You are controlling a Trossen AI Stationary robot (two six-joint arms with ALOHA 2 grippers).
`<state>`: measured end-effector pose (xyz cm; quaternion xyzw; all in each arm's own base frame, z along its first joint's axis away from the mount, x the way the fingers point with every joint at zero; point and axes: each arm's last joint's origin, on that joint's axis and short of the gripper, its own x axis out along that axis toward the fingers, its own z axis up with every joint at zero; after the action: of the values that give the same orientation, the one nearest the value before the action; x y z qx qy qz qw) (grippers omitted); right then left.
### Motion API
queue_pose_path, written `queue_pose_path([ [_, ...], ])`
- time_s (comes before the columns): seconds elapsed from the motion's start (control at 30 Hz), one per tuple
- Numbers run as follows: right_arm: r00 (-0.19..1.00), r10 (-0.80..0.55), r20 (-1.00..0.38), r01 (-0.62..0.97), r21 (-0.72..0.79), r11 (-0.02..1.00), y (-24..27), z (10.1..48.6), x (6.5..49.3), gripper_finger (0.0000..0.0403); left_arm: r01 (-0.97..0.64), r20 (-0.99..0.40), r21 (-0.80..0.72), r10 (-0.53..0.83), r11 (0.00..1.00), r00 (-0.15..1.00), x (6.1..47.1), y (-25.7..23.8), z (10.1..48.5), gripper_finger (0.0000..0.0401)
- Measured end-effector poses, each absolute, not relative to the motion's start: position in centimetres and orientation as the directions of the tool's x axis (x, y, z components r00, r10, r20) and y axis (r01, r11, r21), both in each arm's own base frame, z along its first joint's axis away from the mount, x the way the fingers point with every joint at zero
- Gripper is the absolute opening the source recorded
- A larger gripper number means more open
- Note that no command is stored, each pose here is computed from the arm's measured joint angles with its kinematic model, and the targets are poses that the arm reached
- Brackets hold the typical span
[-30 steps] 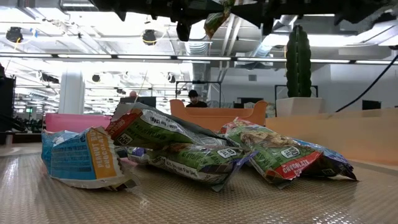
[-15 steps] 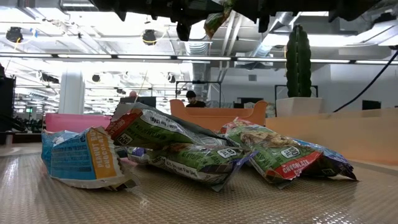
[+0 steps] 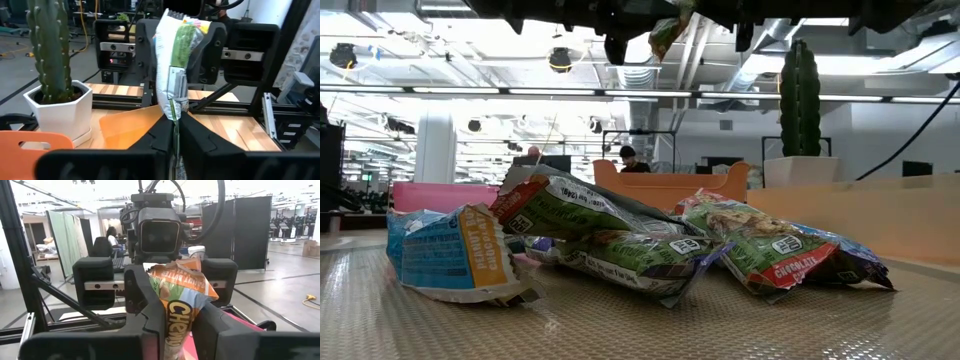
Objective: Pick and place Granola Bars by type
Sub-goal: Put the orange granola bar into the light orange bin
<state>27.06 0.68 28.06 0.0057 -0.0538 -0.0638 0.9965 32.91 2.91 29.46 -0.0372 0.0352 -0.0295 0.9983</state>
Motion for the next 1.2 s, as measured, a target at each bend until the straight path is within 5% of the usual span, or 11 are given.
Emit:
queue_pose_path([
  [0.47,0.988,-0.155,0.003,0.154,0.028,0.988,0.3,27.0,27.1,0.0056,0.053,-0.11,-0.079,-0.062,0.995,0.992,32.9,3.1,29.0,0.0192],
  [0.9,0.916,-0.211,-0.342,0.237,0.035,0.971,-1.3,27.7,24.6,0.0056,-0.033,-0.199,-0.082,0.016,0.996,0.98,32.6,4.4,28.2,0.0211],
  [1.2,0.704,-0.204,-0.68,0.233,-0.05,0.971,-1.2,29.8,22.8,0.0056,-0.033,-0.235,-0.072,0.015,0.997,0.972,32.5,4.4,27.9,0.0211],
])
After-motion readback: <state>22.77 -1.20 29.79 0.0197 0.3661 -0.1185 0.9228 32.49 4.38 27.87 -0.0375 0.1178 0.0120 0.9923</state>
